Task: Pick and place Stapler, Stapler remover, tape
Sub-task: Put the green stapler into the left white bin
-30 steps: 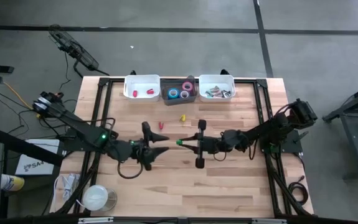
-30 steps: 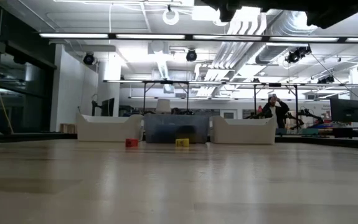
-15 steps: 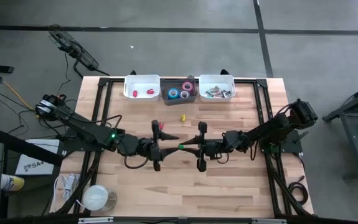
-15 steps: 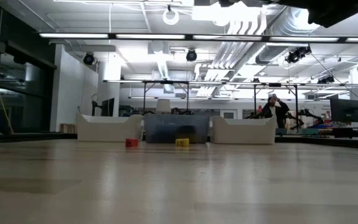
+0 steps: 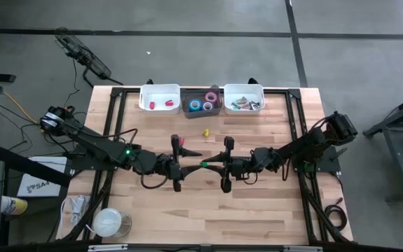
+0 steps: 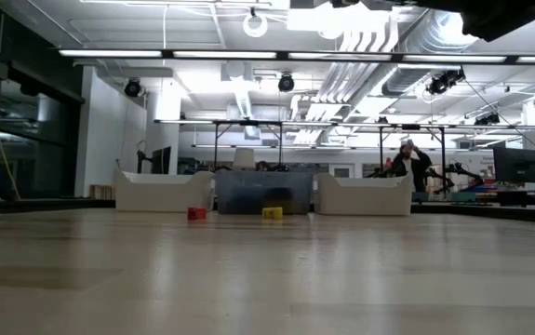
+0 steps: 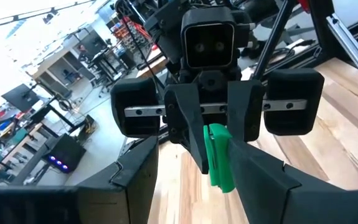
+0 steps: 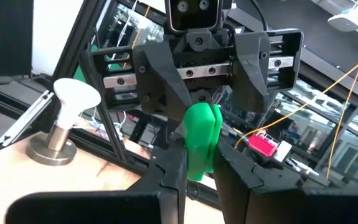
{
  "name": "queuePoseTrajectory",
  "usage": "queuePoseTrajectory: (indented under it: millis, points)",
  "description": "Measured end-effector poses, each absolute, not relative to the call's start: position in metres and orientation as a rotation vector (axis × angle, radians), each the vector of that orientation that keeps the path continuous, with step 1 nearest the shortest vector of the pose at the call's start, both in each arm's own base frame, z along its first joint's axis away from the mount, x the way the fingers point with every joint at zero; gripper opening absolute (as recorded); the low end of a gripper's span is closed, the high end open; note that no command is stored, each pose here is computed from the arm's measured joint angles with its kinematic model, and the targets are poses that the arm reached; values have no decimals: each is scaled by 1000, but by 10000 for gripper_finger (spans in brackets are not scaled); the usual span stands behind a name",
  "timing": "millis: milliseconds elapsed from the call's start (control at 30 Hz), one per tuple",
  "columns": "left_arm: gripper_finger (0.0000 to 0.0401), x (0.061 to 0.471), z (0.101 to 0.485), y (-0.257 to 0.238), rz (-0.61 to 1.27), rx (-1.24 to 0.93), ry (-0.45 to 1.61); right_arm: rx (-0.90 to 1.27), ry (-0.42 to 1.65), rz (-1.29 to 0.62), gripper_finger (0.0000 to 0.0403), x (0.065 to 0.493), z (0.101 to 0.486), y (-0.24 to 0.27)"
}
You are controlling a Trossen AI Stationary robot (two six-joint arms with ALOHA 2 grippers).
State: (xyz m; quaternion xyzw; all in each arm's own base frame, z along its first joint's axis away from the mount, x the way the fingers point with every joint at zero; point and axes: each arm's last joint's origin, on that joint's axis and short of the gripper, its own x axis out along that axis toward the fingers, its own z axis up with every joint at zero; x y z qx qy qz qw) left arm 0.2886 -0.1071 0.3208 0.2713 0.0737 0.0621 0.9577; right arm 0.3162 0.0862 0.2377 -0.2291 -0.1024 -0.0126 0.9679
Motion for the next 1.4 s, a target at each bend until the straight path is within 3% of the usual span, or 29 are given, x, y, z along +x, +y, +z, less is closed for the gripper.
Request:
queuePoseTrajectory:
  millis: [400,1400]
  points:
    - [193,285,314,-106,81,564,227,-490,-167,-138,52,316,240,84]
    - [193,287,320,-107,103,552,162,-448,-195,-16,52,318,238,79]
